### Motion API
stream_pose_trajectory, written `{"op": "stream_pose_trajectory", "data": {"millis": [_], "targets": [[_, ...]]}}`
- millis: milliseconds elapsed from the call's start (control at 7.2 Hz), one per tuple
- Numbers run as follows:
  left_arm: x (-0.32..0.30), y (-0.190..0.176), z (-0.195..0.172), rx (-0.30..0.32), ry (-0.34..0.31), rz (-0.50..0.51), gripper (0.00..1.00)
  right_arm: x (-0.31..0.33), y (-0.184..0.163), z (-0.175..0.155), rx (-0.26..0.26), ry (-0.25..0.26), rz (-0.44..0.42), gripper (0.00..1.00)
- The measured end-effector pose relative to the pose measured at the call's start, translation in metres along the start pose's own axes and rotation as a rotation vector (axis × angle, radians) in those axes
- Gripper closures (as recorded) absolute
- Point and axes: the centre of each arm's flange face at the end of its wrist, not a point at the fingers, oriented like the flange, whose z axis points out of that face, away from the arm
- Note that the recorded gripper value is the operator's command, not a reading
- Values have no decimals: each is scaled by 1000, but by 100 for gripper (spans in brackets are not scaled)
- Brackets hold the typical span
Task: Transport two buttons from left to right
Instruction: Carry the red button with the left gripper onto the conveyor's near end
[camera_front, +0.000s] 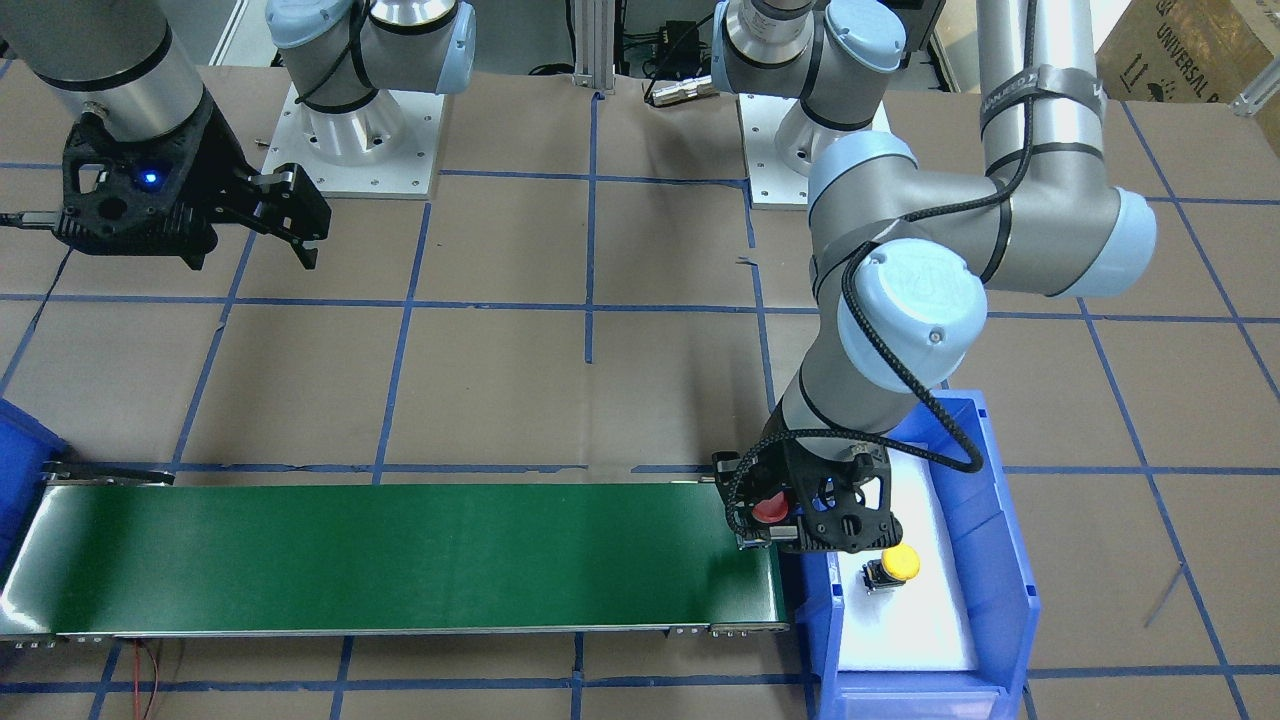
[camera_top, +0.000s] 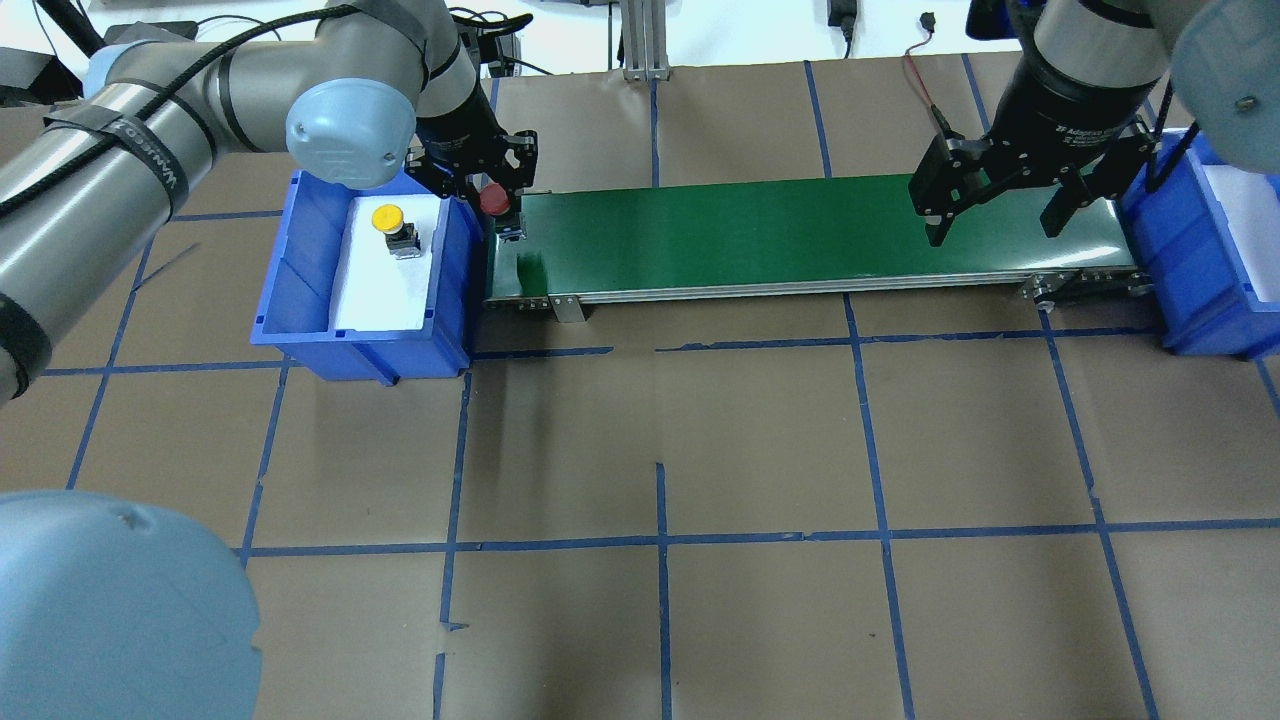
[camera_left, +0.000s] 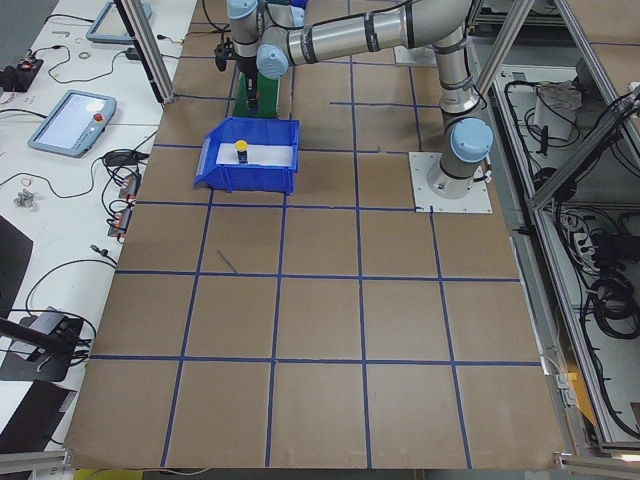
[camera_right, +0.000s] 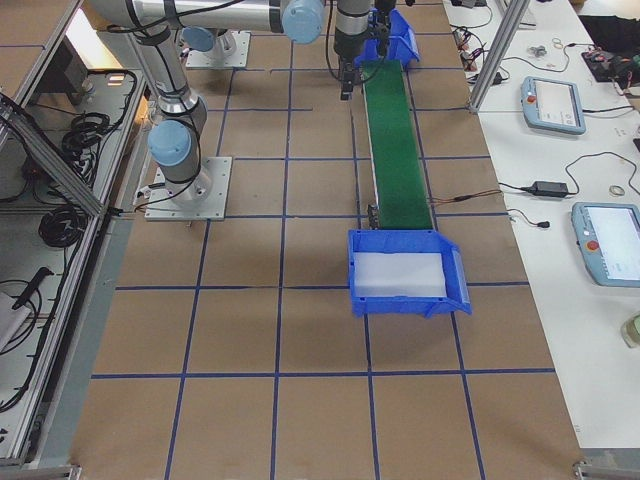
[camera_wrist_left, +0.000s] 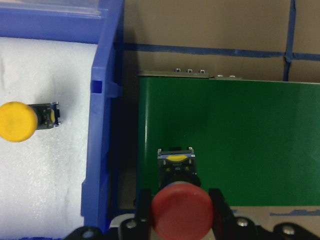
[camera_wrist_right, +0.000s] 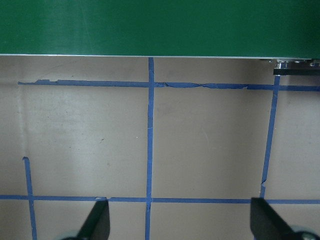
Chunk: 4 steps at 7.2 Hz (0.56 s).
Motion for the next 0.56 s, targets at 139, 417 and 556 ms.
{"op": "stream_pose_trajectory", "data": {"millis": [139,417,556], "targets": [[0,-2,7,-5,0,0,70,0,0,0,0,0,0,0],[0,-1,17,-17,0,0,59,0,0,0,-1,0,-1,0],[0,0,19,-23,1,0,36,0,0,0,-1,0,-1,0]]}}
